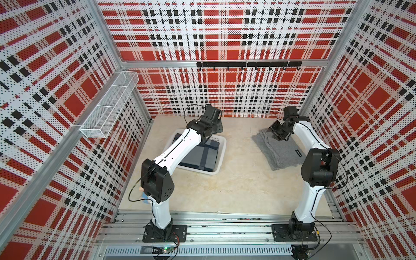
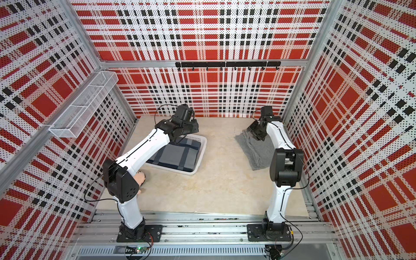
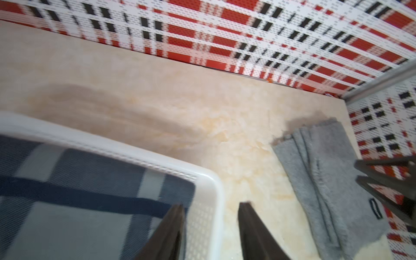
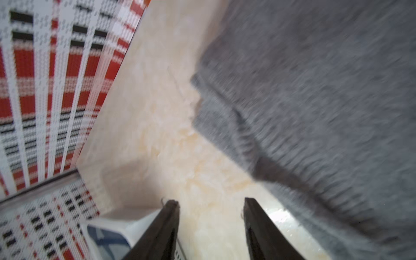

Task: Put the folded scarf in the basket
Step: Adjust the scarf at the center of the board.

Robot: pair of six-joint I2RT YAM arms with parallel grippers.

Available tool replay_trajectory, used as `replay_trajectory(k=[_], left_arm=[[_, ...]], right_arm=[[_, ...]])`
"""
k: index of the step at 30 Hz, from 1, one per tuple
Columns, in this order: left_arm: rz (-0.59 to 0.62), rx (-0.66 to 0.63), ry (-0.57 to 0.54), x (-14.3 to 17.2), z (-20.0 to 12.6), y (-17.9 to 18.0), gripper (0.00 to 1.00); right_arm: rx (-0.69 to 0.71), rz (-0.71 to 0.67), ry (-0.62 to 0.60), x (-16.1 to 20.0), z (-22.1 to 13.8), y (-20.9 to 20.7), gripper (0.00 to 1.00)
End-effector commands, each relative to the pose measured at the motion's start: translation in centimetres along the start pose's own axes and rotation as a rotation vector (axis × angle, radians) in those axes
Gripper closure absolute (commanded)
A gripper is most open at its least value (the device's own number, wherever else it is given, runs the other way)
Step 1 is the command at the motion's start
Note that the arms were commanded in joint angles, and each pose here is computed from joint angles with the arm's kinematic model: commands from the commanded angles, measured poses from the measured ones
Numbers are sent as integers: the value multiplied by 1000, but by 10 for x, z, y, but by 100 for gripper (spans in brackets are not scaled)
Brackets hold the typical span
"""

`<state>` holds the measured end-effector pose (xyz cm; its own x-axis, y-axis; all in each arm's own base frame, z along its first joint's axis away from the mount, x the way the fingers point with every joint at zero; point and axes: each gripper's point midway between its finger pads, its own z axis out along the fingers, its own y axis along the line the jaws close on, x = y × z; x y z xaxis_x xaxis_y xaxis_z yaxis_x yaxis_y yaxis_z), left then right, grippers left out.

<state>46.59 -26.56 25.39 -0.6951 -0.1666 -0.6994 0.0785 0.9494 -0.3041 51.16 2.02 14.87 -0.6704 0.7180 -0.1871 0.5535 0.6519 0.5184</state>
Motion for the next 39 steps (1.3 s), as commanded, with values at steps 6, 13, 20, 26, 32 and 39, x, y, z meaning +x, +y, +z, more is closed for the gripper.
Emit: replay_trajectory(k=[6, 13, 20, 26, 32, 39], left_arm=[[68, 162, 60, 20, 18, -53, 55], [60, 170, 48, 15, 19, -55, 55], [64, 185, 52, 13, 25, -59, 54], [75, 214, 89, 26, 33, -68, 49], [131, 269, 143, 57, 39, -93, 41], [180, 266, 191, 89, 41, -102, 38]], right_arm=[[56, 35, 0, -35, 67, -14, 47], [77, -146, 226, 22, 116, -11, 45], [153, -423, 414, 126, 106, -27, 46], [161, -534, 487, 192, 69, -47, 46], [94, -583, 527, 230, 40, -45, 46], [22, -596, 446, 217, 15, -17, 43]])
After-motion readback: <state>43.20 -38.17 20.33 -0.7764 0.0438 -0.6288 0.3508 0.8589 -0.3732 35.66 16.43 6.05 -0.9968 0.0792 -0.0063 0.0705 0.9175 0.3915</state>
